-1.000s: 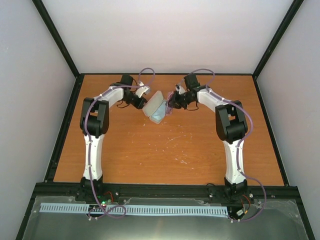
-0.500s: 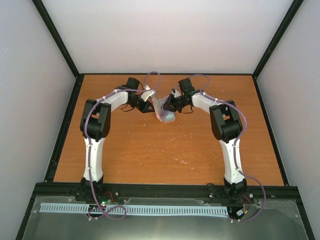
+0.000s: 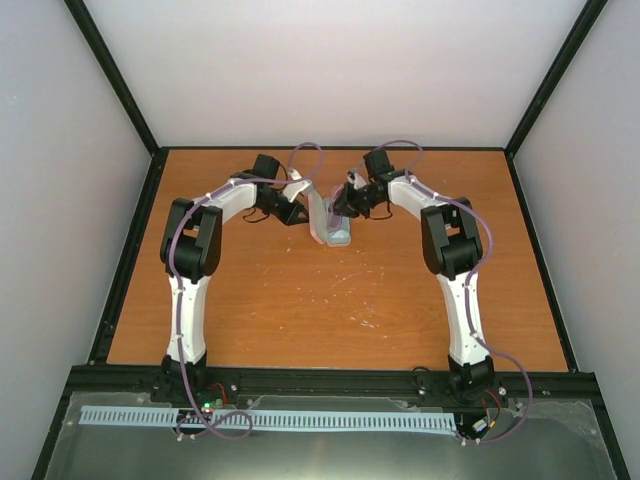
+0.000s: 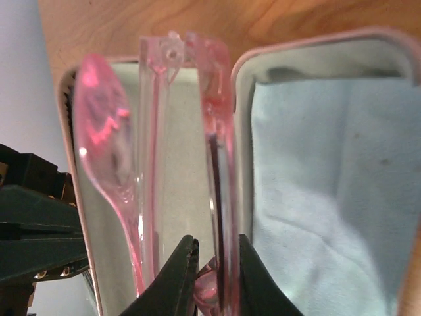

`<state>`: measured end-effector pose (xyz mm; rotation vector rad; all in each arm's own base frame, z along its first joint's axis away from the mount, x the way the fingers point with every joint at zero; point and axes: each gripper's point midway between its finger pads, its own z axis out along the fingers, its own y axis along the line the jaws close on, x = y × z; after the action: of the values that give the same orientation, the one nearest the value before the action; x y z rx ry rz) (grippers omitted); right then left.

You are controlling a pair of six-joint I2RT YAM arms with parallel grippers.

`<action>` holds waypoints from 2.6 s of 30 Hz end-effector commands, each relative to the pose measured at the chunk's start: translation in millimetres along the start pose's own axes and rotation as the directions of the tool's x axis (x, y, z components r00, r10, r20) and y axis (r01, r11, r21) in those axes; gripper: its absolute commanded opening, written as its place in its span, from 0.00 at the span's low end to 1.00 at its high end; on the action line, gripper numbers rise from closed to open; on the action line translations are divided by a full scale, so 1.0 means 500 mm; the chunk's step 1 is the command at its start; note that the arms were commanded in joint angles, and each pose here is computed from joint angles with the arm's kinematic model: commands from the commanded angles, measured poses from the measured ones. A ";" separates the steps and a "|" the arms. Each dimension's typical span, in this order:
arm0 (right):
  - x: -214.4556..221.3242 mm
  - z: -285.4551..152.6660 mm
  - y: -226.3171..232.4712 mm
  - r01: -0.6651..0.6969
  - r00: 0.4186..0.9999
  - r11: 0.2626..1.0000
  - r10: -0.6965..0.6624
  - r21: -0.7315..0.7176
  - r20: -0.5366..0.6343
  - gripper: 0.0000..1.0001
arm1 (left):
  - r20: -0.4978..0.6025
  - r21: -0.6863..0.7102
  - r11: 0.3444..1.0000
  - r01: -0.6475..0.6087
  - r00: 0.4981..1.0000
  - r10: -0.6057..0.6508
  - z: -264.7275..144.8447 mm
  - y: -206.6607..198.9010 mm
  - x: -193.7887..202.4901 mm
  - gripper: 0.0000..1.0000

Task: Organize the sunglasses
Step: Place the sunglasses in the sunglasses case.

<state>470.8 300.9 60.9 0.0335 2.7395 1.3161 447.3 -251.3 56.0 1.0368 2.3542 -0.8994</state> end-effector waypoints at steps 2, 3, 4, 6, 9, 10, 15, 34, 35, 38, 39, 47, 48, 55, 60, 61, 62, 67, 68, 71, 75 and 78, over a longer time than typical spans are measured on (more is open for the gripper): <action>-0.003 -0.015 -0.014 0.022 0.999 1.000 -0.022 0.008 -0.037 0.03 | 0.051 -0.014 0.999 -0.033 0.998 0.034 -0.024 -0.004 -0.051 0.01; 0.000 -0.011 -0.021 0.014 0.999 1.000 -0.014 0.012 -0.046 0.03 | 0.052 -0.015 0.999 -0.033 0.998 0.033 -0.023 -0.003 -0.052 0.01; 0.001 -0.007 -0.025 0.008 0.999 1.000 -0.008 0.011 -0.052 0.03 | 0.053 -0.016 0.999 -0.035 0.998 0.036 -0.024 -0.003 -0.054 0.01; 0.006 -0.001 -0.031 -0.001 0.998 1.000 0.002 0.011 -0.064 0.03 | 0.055 -0.014 0.999 -0.035 0.998 0.035 -0.024 -0.003 -0.056 0.01; 0.014 0.006 -0.037 -0.005 0.997 1.000 0.006 0.003 -0.083 0.03 | 0.056 -0.012 0.999 -0.032 0.998 0.033 -0.023 -0.003 -0.056 0.01; 0.015 0.006 -0.038 -0.006 0.996 1.000 0.006 0.002 -0.087 0.03 | 0.057 -0.012 0.999 -0.033 0.998 0.033 -0.023 -0.003 -0.057 0.01; 0.024 0.015 -0.050 -0.010 0.995 1.000 0.011 0.011 -0.104 0.06 | 0.059 -0.013 0.999 -0.032 0.998 0.033 -0.023 -0.001 -0.058 0.01; 0.020 0.028 -0.061 0.010 0.993 0.999 -0.004 0.053 -0.114 0.25 | 0.057 -0.021 0.999 -0.036 0.998 0.037 -0.022 0.000 -0.059 0.01; 0.020 0.025 -0.059 0.013 0.994 0.998 -0.006 0.059 -0.112 0.27 | 0.058 -0.021 0.999 -0.038 0.998 0.039 -0.023 -0.001 -0.060 0.01; 0.017 0.013 -0.056 0.021 0.995 0.997 -0.013 0.074 -0.102 0.28 | 0.060 -0.018 0.999 -0.038 0.997 0.039 -0.021 -0.002 -0.061 0.01; 0.015 0.008 -0.055 0.025 0.995 0.997 -0.017 0.080 -0.097 0.29 | 0.059 -0.018 0.999 -0.037 0.998 0.038 -0.020 -0.001 -0.061 0.01; -0.004 -0.038 -0.056 0.038 0.998 0.992 -0.031 0.123 -0.057 0.27 | 0.053 -0.015 0.999 -0.043 0.998 0.044 -0.012 -0.007 -0.060 0.01; -0.007 -0.045 -0.057 0.038 0.998 0.991 -0.032 0.126 -0.052 0.27 | 0.052 -0.016 0.999 -0.044 0.998 0.045 -0.012 -0.007 -0.061 0.01; -0.012 -0.064 -0.062 0.039 0.999 0.988 -0.033 0.146 -0.042 0.33 | 0.049 -0.014 0.999 -0.051 0.997 0.051 -0.008 -0.013 -0.062 0.01; -0.011 -0.074 -0.063 0.047 0.998 0.985 -0.041 0.165 -0.039 0.34 | 0.047 -0.014 0.999 -0.052 0.998 0.053 -0.005 -0.014 -0.061 0.01; -0.012 -0.077 -0.061 0.049 0.998 0.985 -0.044 0.168 -0.035 0.35 | 0.046 -0.013 0.999 -0.051 0.998 0.052 -0.004 -0.014 -0.061 0.01; -0.014 -0.081 -0.061 0.049 0.999 0.984 -0.044 0.169 -0.031 0.36 | 0.045 -0.013 0.999 -0.052 0.998 0.053 -0.003 -0.015 -0.060 0.01; -0.028 -0.102 -0.056 0.050 0.999 0.984 -0.051 0.173 -0.002 0.37 | 0.044 -0.013 0.998 -0.056 0.997 0.057 -0.001 -0.018 -0.063 0.01; -0.030 -0.105 -0.055 0.050 0.999 0.983 -0.052 0.174 0.004 0.37 | 0.044 -0.012 0.998 -0.059 0.997 0.059 -0.001 -0.020 -0.064 0.01; -0.037 -0.114 -0.055 0.049 0.998 0.983 -0.053 0.180 0.018 0.35 | 0.042 -0.011 0.998 -0.063 0.997 0.063 0.004 -0.022 -0.065 0.01; -0.037 -0.119 -0.057 0.048 0.998 0.981 -0.053 0.187 0.025 0.21 | 0.040 -0.008 0.998 -0.068 0.997 0.068 0.008 -0.027 -0.066 0.01; -0.033 -0.115 -0.054 0.047 0.999 0.985 -0.051 0.166 0.018 0.12 | 0.041 -0.007 0.997 -0.071 0.997 0.071 0.009 -0.029 -0.068 0.01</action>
<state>481.0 236.7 56.0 0.0169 2.8488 1.0518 448.7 -268.9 66.9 1.0782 2.3147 -0.8834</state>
